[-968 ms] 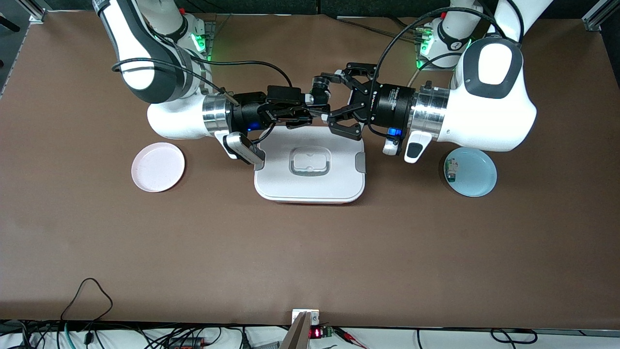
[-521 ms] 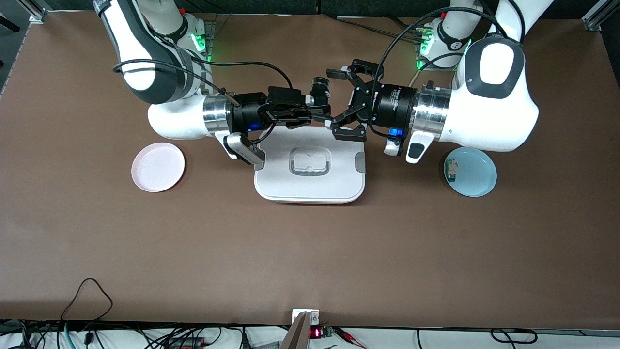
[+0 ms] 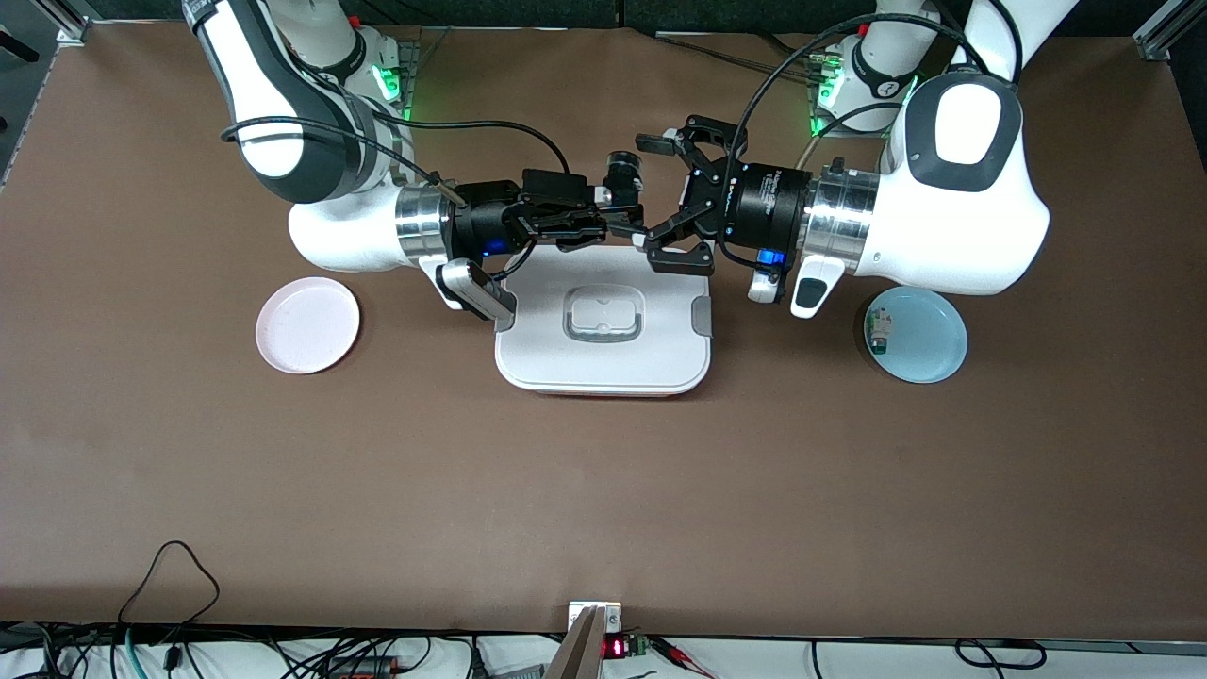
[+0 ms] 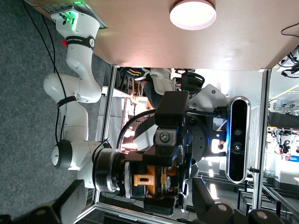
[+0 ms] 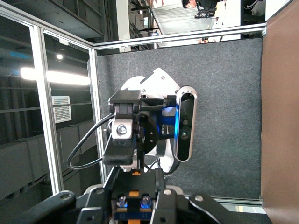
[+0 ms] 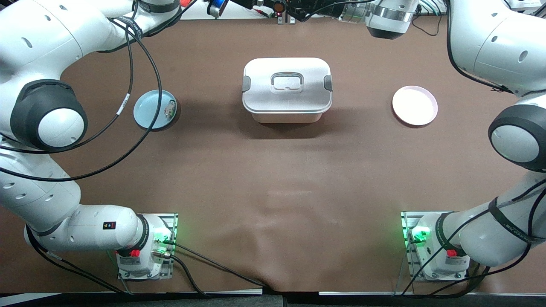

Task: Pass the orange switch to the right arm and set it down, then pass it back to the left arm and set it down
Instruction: 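Open the left gripper and pull it back from the switch, then carry the switch to the pink plate while the left gripper retracts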

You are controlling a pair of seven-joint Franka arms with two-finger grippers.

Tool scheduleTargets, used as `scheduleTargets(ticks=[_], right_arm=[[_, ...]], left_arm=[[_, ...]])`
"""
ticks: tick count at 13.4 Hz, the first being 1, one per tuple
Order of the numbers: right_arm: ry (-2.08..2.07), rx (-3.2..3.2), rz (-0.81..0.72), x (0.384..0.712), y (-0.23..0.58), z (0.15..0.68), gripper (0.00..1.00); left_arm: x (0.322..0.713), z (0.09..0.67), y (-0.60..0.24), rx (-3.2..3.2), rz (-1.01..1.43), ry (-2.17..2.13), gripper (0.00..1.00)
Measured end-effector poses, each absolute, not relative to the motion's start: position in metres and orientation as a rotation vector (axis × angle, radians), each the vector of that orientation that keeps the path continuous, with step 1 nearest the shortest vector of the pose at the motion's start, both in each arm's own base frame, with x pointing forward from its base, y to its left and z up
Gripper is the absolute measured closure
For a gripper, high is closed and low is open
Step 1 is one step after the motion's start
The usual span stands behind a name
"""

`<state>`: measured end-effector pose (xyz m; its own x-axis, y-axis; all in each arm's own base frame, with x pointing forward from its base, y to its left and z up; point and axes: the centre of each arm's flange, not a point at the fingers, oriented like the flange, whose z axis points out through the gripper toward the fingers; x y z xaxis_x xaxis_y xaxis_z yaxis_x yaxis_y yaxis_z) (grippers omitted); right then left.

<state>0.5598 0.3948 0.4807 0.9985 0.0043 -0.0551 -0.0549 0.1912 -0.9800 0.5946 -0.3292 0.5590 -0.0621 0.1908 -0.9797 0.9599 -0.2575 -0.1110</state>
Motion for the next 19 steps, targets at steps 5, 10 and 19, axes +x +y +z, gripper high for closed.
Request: scheduleTargets(ticks=[5, 10, 19], right_arm=[[0.054, -1.379, 0.030, 0.560, 0.379, 0.484, 0.67], [0.033, -1.432, 0.011, 0.557, 0.356, 0.487, 0.67], [-0.228, -1.761, 0.037, 0.583, 0.221, 0.465, 0.67]], left_arm=[[0.592, 0.558, -0.314, 1.575, -1.423, 1.233, 0.00], [0.590, 0.568, -0.226, 2.006, -1.192, 0.955, 0.00], [0.575, 0.581, -0.166, 2.857, -0.646, 0.369, 0.00]])
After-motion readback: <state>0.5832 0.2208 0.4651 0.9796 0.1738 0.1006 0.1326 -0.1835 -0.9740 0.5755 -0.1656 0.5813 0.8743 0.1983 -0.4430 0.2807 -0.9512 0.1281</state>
